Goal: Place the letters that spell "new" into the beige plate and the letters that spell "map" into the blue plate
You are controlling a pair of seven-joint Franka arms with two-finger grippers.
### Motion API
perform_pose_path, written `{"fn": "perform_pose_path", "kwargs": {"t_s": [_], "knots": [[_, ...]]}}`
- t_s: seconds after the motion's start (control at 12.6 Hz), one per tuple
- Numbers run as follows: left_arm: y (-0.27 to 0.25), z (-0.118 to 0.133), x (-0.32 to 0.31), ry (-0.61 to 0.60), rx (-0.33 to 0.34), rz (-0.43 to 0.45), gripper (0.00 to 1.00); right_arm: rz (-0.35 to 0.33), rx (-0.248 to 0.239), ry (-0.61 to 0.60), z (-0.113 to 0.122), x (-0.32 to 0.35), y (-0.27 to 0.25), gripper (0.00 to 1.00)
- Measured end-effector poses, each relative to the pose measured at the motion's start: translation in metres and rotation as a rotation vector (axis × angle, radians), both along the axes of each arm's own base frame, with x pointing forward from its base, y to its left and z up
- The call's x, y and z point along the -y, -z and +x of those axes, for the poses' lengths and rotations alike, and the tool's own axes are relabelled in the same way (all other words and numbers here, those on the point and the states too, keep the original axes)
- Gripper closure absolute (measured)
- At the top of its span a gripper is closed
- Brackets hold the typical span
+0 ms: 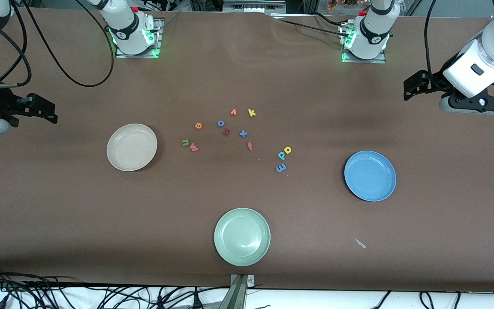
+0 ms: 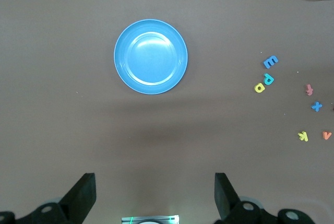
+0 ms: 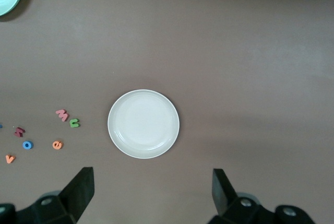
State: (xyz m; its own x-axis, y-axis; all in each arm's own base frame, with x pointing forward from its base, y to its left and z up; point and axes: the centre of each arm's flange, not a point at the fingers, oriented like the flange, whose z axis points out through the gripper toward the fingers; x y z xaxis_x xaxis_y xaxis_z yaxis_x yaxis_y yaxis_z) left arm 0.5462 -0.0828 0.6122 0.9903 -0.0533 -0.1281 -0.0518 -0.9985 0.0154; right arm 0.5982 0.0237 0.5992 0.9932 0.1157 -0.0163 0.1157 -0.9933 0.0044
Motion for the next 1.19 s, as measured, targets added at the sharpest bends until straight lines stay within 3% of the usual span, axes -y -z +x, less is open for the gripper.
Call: {"fn": "perform_pose_path", "kwargs": {"t_s": [1.19], "knots": [[0.0005, 0.0002, 0.0014, 0.003, -0.001, 0.000, 0.00, 0.000, 0.000, -0.005, -0.0001, -0.0031, 0.0000, 0.00]]}}
